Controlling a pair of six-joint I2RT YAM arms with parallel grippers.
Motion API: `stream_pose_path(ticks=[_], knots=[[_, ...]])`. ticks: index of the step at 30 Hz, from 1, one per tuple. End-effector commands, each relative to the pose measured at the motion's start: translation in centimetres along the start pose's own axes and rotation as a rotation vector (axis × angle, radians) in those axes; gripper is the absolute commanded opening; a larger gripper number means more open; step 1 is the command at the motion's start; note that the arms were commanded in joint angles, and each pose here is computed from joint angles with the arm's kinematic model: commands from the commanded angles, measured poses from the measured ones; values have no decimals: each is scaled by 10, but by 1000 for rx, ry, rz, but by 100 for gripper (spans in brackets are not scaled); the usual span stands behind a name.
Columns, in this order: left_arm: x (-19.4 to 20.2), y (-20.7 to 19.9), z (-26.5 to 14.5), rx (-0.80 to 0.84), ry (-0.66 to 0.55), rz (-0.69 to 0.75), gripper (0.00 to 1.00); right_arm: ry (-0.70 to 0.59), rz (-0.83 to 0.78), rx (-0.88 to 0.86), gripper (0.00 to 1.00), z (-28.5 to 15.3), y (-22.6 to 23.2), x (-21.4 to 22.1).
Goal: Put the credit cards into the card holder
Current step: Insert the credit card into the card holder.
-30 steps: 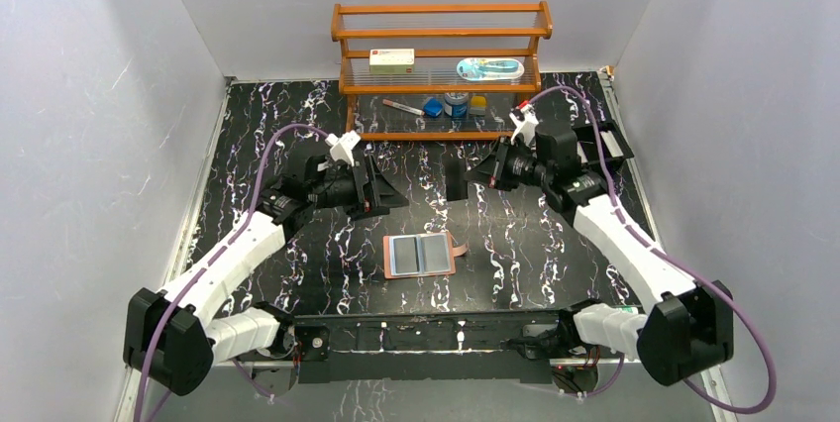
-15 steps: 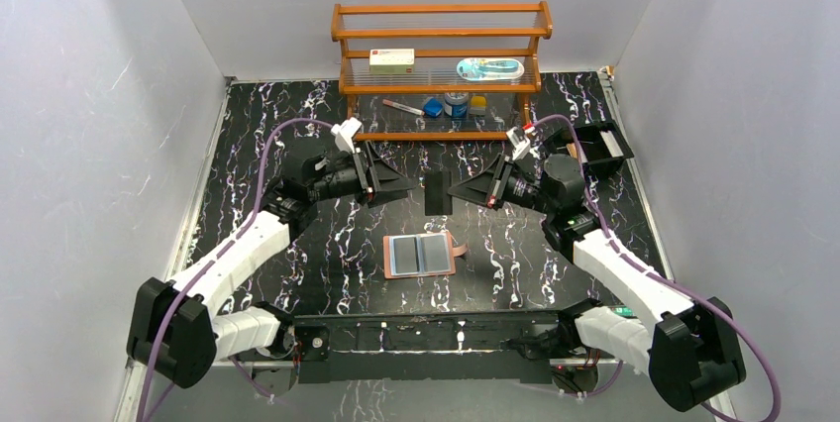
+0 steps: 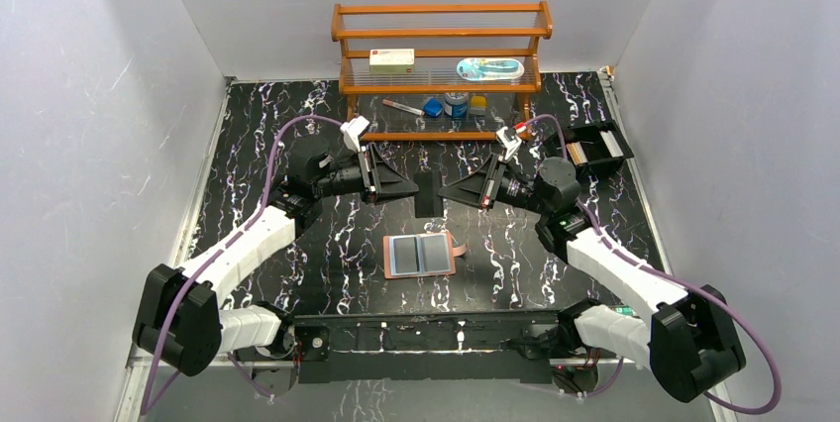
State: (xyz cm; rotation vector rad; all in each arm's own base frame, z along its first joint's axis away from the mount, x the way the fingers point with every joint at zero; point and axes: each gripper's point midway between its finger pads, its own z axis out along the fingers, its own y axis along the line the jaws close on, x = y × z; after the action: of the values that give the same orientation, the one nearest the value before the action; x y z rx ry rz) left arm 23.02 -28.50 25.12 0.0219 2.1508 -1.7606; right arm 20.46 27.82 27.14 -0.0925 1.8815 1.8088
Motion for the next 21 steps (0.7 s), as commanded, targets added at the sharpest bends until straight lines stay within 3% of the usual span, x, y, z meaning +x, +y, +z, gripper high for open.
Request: stream_pose_path(ticks=[1,6,9,15,21], knots=[[3,-23,-1,70,30,56,26,4,-18,-38,0,4,4,3],[6,-17,-2,59,42,60,0,27,8,-16,0,7,-8,9],[9,-5,-1,18,52,43,0,39,22,14,4,8,-17,12],[18,30,-2,-114,71,12,0,40,-7,220,37,0,-59,17],[30,72,-3,-243,95,-28,0,48,-74,442,48,-16,-103,20]])
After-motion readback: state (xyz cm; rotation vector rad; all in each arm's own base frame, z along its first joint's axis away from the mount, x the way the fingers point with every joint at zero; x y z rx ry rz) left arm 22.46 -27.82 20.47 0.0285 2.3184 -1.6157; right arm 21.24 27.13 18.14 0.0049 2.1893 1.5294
